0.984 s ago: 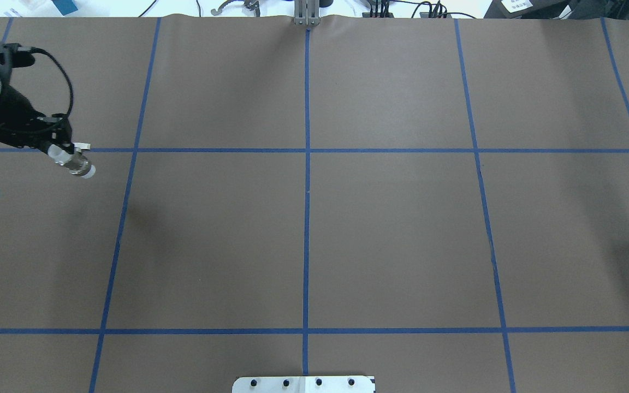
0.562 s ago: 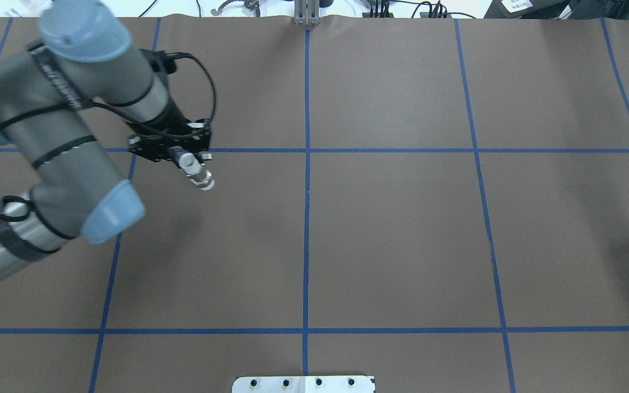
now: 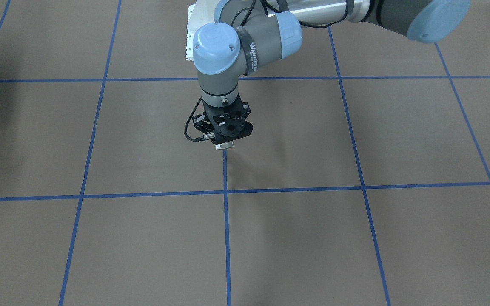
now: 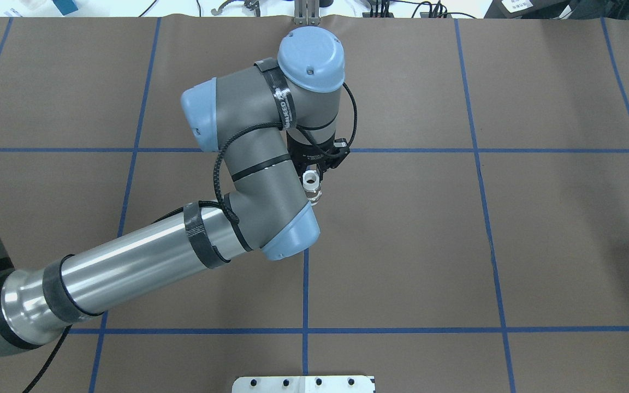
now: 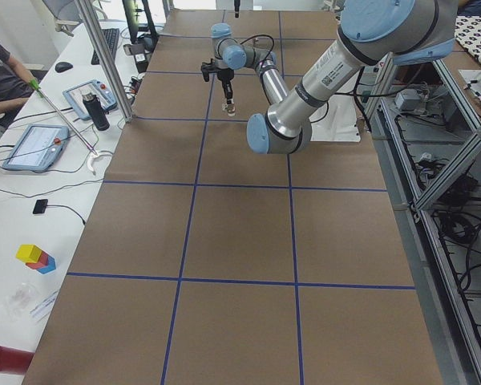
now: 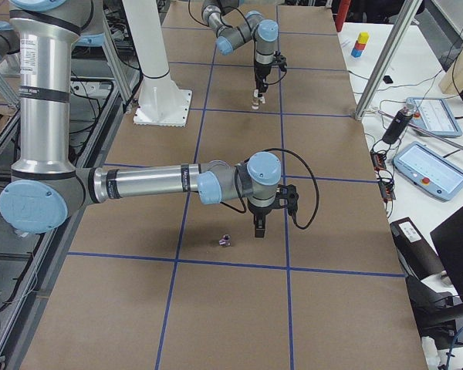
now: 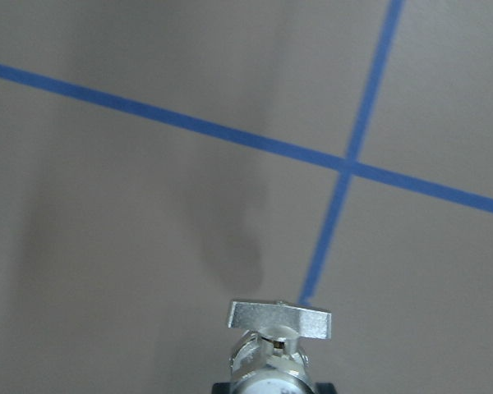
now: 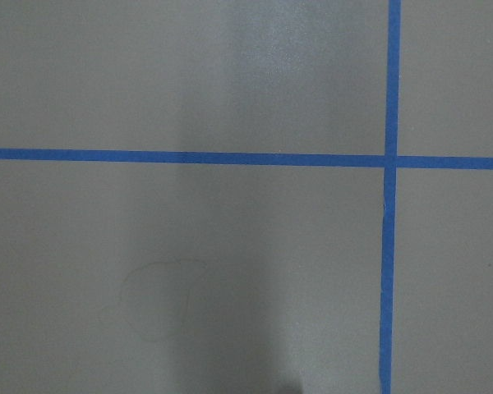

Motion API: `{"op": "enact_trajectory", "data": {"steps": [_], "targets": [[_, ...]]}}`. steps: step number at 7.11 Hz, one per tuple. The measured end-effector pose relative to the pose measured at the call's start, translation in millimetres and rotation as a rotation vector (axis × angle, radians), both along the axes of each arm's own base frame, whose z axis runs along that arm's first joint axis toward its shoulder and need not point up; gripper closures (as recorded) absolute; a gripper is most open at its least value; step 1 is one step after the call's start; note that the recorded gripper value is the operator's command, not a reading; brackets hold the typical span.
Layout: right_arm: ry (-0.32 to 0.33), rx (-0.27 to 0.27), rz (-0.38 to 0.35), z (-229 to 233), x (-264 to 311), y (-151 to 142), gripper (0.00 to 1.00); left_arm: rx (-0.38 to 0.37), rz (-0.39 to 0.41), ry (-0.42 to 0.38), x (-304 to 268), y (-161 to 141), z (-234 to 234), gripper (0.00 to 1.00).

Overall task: Assemble PPR valve and pipe with both arms
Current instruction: 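Carry the valve to the table center and lower it upright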

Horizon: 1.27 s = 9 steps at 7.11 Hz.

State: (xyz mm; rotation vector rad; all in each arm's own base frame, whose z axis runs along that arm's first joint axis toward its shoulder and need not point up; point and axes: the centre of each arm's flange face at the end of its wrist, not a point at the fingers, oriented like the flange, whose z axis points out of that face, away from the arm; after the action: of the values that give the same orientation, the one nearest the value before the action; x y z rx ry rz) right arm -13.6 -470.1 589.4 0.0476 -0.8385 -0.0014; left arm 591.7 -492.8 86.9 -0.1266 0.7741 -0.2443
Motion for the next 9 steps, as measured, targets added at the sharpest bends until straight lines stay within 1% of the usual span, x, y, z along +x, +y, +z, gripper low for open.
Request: {"op": "enact_trajectory", "data": {"steps": [3, 9], "targets": [[0.001, -0.006, 0.000, 2.7, 0.1, 0.9, 0.00, -0.001, 0.002, -0.015, 3.3, 9.8, 26.6, 1.00], [0.002, -0.010, -0.001, 5.2, 0.5, 3.0, 0.00, 0.010, 0.018, 0.005, 10.0, 19.7, 31.7, 1.00]]}}
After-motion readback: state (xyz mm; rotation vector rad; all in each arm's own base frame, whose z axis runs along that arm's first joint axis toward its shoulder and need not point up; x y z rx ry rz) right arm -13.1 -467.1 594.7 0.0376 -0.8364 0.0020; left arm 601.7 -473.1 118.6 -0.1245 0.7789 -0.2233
